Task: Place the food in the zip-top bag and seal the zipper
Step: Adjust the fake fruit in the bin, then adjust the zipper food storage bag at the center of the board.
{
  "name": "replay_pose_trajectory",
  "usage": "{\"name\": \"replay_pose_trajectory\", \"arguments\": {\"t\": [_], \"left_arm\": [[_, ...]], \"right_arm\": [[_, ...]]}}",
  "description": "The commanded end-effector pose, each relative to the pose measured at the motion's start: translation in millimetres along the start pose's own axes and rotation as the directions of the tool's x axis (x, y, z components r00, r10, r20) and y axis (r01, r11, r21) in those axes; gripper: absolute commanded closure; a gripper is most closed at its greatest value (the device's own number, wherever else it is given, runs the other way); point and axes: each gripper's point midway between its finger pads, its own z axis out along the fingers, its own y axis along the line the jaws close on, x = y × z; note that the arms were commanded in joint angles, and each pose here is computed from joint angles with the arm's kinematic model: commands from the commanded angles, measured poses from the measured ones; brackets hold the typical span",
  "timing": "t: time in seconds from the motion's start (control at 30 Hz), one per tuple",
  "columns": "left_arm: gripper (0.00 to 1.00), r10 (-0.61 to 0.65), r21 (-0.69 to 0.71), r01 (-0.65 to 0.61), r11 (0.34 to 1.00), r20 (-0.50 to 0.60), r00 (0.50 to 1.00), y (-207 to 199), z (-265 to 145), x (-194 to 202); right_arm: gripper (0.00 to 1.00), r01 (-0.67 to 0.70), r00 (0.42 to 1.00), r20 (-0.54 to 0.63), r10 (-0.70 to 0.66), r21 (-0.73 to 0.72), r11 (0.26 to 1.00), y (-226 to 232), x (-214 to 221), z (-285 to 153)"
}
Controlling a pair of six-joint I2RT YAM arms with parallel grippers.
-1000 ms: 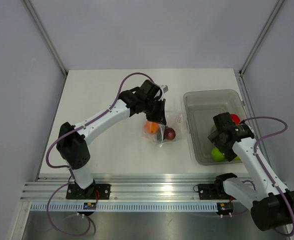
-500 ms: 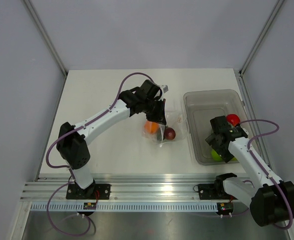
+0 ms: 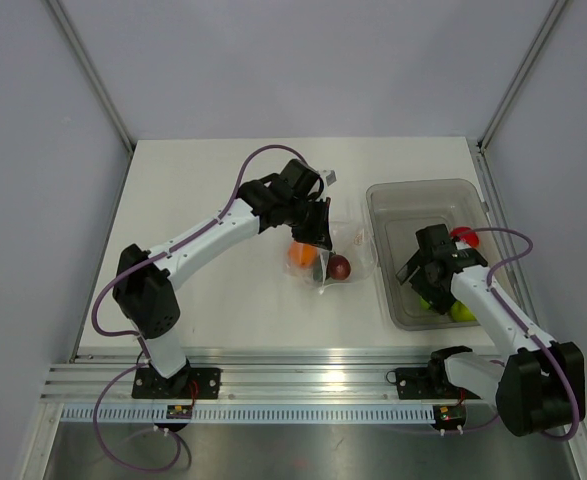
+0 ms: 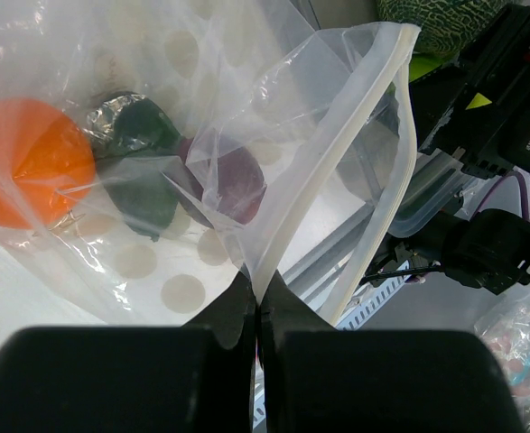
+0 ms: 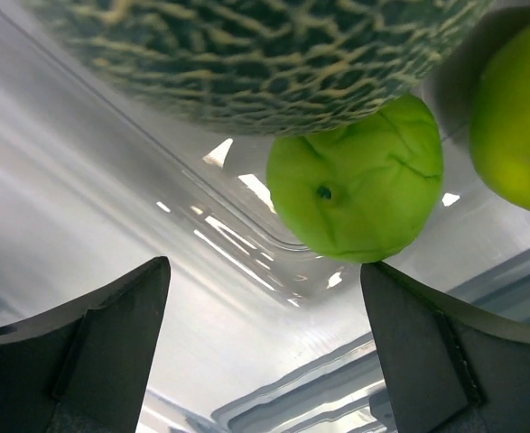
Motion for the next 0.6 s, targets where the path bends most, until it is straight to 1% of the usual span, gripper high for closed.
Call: {"name": "replay_pose_trajectory", "arguments": {"t": [0.0, 0.07, 0.1, 0.17, 0.2, 0.23, 0.33, 0.4, 0.57], "left_arm": [[1.0, 0.039, 0.054, -0.042, 0.998, 0.05, 0.998, -17, -9, -17], [1.0, 0.037, 0.055, -0.04, 0.998, 0.048, 0.998, -17, -7, -18], [1.0, 0.037, 0.055, -0.039, 0.998, 0.046, 0.998, -17, -6, -18], [1.0, 0.037, 0.057, -0.039, 0.998, 0.046, 0.998, -17, -5, -19], [1.0, 0.037, 0.057, -0.039, 0.998, 0.046, 0.998, -17, -5, -19], [1.0, 0.036, 0.057, -0.038, 0.998, 0.042, 0.998, -17, -4, -19], [1.0, 0.038, 0.061, -0.04, 0.997, 0.04, 0.998, -18, -2, -20], [1.0, 0.036, 0.063, -0.039, 0.997, 0.034, 0.999, -18, 0, -20], [1.0, 0.037, 0.058, -0.039, 0.998, 0.033, 0.999, -17, -1, -19]], "right_arm": [[0.07, 0.033, 0.998, 0.053, -0.028, -0.102, 0.994, 26, -21, -16], [0.07, 0.035, 0.997, 0.064, -0.03, -0.068, 0.997, 20, -24, -18], [0.06, 0.027, 0.995, 0.095, -0.024, -0.031, 0.999, 14, -31, -18], [0.05, 0.0, 0.994, 0.106, -0.005, 0.047, 0.999, 1, -33, -21], [0.05, -0.014, 0.991, 0.132, 0.001, 0.095, 0.995, -8, -38, -21], [0.05, -0.015, 0.992, 0.124, -0.003, 0.143, 0.99, -17, -35, -22], [0.05, -0.055, 0.989, 0.143, 0.024, 0.216, 0.975, -28, -38, -21], [0.05, -0.072, 0.988, 0.152, 0.038, 0.222, 0.972, -28, -39, -19], [0.05, -0.061, 0.992, 0.123, 0.032, 0.237, 0.97, -27, -33, -7]]}}
